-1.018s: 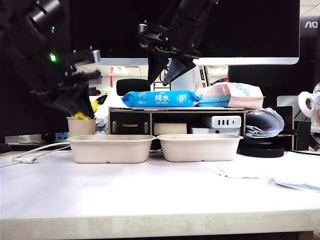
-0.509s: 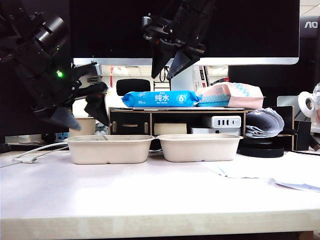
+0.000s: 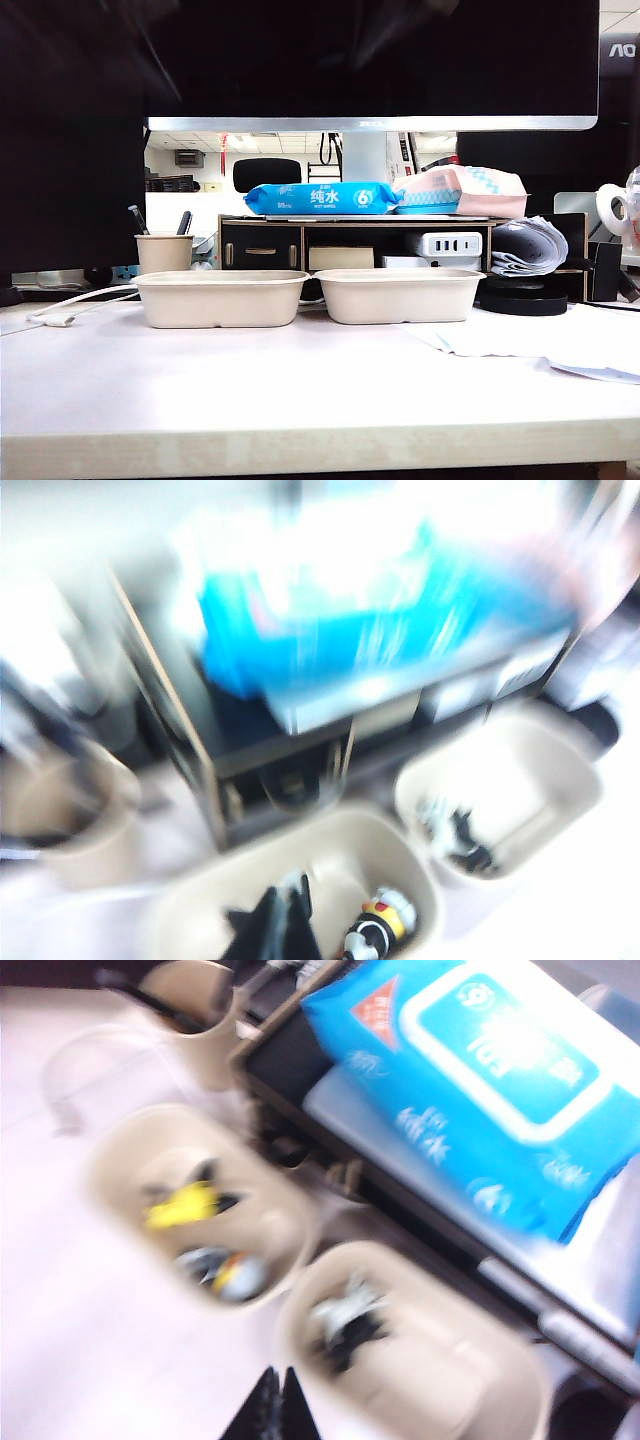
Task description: Put the dolls with similar sizes into the same paper box, while dolls with different sizes go into separate paper boxes.
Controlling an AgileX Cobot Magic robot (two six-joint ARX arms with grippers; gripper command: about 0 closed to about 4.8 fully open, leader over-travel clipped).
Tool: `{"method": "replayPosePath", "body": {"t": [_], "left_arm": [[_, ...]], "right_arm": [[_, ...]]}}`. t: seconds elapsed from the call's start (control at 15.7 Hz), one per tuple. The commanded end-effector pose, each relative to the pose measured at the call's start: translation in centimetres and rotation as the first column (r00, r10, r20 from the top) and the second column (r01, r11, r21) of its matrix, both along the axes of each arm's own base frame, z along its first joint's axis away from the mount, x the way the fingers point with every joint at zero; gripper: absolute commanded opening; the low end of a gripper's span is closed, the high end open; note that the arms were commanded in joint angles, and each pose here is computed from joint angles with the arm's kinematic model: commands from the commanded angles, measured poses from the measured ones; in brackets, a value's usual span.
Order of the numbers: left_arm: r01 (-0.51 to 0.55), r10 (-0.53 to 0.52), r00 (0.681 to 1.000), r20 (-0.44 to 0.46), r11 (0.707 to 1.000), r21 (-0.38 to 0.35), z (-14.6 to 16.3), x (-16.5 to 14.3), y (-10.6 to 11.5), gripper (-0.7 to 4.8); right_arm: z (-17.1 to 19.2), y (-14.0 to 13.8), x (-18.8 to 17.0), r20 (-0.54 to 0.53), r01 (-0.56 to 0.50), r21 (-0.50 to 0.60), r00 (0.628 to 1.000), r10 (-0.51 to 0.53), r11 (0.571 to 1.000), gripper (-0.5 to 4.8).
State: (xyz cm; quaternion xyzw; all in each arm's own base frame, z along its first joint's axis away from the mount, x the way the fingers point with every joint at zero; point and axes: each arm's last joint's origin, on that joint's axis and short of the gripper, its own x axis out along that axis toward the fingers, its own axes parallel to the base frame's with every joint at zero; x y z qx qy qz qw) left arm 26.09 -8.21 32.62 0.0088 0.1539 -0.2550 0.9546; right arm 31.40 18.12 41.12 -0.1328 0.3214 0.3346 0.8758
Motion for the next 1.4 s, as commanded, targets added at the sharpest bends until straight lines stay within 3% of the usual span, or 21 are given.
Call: {"method": "replayPosePath", "body": {"t": [0.06, 0.25, 0.51, 0.64, 1.15, 1.27, 1.34, 1.4], "left_arm": [[-0.017, 0.020, 0.991, 0.130, 0.999, -0.027, 0.7, -6.6, 2.0, -0.05], [-0.005, 0.033, 0.959, 0.280, 0.995, -0.102, 1.1, -12.2, 3.6, -0.05], [0.006, 0.052, 0.936, 0.347, 0.986, -0.165, 0.4, -15.5, 4.5, -0.05], [0.007, 0.072, 0.952, 0.297, 0.966, -0.259, -0.1, -16.9, 4.9, -0.05], [0.009, 0.073, 0.950, 0.304, 0.966, -0.258, -0.1, -17.6, 5.1, -0.05], [-0.051, 0.095, 0.914, 0.393, 0.991, -0.121, -0.2, -18.5, 5.7, -0.03], [-0.149, 0.159, 0.889, 0.430, 0.987, -0.057, -0.4, -19.1, 6.3, -0.02], [-0.252, 0.253, 0.864, 0.436, 0.966, -0.059, -0.9, -19.5, 6.9, -0.02]], "right_arm": [[1.9, -2.9, -5.6, 0.076, -0.022, 0.117, 0.997, 0.014, 0.993, -0.04], [1.5, -6.0, -11.1, 0.213, -0.005, 0.282, 0.975, -0.058, 0.960, -0.04], [-0.7, -8.2, -15.1, 0.279, -0.021, 0.319, 0.957, -0.073, 0.948, -0.04], [-1.6, -9.3, -16.6, 0.295, 0.025, 0.308, 0.948, -0.120, 0.951, -0.03], [-2.1, -9.9, -17.6, 0.265, 0.046, 0.283, 0.956, -0.124, 0.958, -0.03], [-2.1, -9.9, -17.6, 0.265, 0.045, 0.284, 0.956, -0.124, 0.958, -0.04], [-2.1, -9.9, -17.6, 0.265, 0.045, 0.284, 0.956, -0.124, 0.958, -0.03], [-2.1, -9.9, -17.6, 0.266, 0.046, 0.284, 0.956, -0.124, 0.958, -0.04]]}}
